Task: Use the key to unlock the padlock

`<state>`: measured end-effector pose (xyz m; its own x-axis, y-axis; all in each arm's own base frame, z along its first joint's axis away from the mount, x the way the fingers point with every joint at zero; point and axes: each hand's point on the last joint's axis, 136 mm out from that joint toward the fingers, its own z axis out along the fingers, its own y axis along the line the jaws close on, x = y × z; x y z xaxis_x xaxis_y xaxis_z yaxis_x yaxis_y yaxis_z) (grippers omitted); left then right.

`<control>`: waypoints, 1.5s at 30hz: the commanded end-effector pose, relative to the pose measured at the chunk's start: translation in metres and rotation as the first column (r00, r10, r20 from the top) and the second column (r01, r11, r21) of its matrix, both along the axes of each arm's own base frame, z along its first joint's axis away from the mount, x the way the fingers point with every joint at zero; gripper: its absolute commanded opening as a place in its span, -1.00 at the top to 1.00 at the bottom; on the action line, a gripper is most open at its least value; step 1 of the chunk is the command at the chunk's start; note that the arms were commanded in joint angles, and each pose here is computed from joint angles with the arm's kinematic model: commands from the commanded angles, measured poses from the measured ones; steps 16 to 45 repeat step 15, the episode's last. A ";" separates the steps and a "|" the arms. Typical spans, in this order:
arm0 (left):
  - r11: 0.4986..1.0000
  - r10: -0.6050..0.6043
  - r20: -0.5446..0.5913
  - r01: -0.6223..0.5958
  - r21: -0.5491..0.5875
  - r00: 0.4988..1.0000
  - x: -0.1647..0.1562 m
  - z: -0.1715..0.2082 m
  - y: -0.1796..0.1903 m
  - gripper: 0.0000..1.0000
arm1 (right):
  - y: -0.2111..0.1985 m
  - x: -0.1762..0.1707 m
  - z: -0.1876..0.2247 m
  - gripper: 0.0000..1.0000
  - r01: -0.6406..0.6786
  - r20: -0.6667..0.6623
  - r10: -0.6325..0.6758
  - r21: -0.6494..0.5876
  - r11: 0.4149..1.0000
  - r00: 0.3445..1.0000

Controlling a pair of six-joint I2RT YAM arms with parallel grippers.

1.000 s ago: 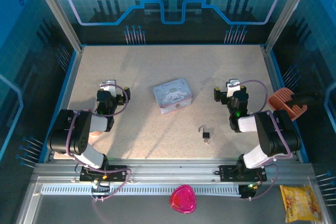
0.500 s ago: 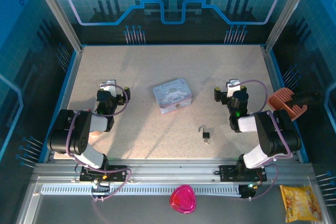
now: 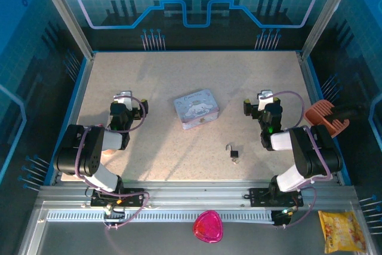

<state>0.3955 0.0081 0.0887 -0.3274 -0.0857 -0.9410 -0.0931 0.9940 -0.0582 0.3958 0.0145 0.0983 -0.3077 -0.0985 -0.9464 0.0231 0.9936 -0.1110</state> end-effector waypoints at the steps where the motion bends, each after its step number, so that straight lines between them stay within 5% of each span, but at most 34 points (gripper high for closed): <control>1: 1.000 -0.011 0.024 0.012 -0.015 1.000 0.002 0.009 -0.003 -0.98 | -0.007 0.001 0.003 -0.99 0.034 0.010 -0.034 0.014 0.999 0.999; 45: 1.000 -0.011 0.024 0.012 -0.015 1.000 0.002 0.009 -0.003 -0.98 | -0.005 0.001 0.002 -0.99 0.015 0.006 -0.015 0.025 1.000 1.000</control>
